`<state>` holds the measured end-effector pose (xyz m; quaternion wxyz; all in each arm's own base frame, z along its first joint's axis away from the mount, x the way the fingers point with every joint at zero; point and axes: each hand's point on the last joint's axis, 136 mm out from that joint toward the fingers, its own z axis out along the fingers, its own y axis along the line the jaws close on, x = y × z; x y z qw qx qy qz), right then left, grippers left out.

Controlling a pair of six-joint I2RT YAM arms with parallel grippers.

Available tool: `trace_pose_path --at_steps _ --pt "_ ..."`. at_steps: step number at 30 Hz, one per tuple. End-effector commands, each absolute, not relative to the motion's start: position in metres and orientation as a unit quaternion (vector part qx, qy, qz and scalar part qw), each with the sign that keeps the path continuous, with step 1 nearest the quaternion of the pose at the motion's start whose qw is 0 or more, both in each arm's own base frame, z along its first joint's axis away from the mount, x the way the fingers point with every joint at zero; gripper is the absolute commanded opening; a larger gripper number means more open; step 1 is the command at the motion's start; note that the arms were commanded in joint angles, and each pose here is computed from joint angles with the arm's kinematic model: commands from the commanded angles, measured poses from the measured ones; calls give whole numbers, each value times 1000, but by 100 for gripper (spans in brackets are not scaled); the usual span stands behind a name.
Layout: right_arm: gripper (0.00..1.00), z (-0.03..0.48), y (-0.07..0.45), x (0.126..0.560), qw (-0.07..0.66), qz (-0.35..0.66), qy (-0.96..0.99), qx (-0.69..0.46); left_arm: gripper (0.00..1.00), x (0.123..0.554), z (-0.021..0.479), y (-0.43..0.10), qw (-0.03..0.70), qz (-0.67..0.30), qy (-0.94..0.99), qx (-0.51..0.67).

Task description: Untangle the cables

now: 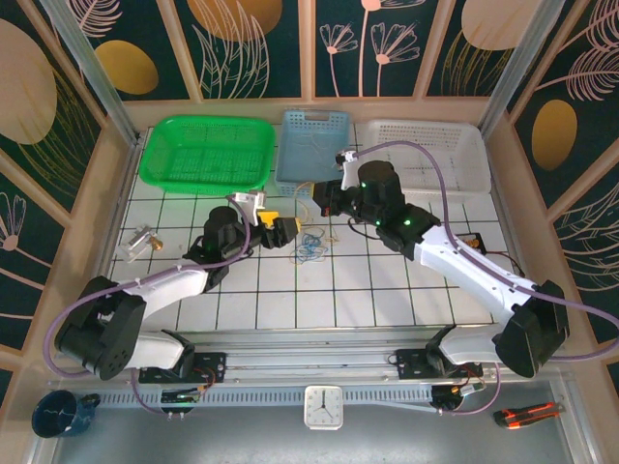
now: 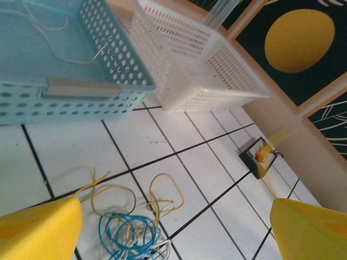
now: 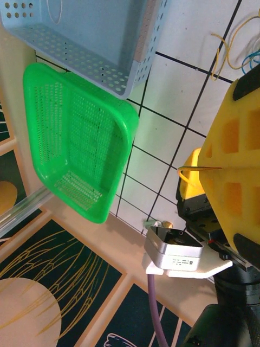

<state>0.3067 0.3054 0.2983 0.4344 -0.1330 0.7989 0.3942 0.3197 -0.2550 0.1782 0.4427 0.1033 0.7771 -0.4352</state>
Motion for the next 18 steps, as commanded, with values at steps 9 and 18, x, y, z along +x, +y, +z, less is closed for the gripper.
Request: trace_pose_path --at_steps 9,18 --pt "0 316 281 339 461 383 792 -116 85 336 199 -273 457 -484 739 101" --pt "0 313 166 427 520 294 801 29 90 323 189 -258 459 -474 747 80"
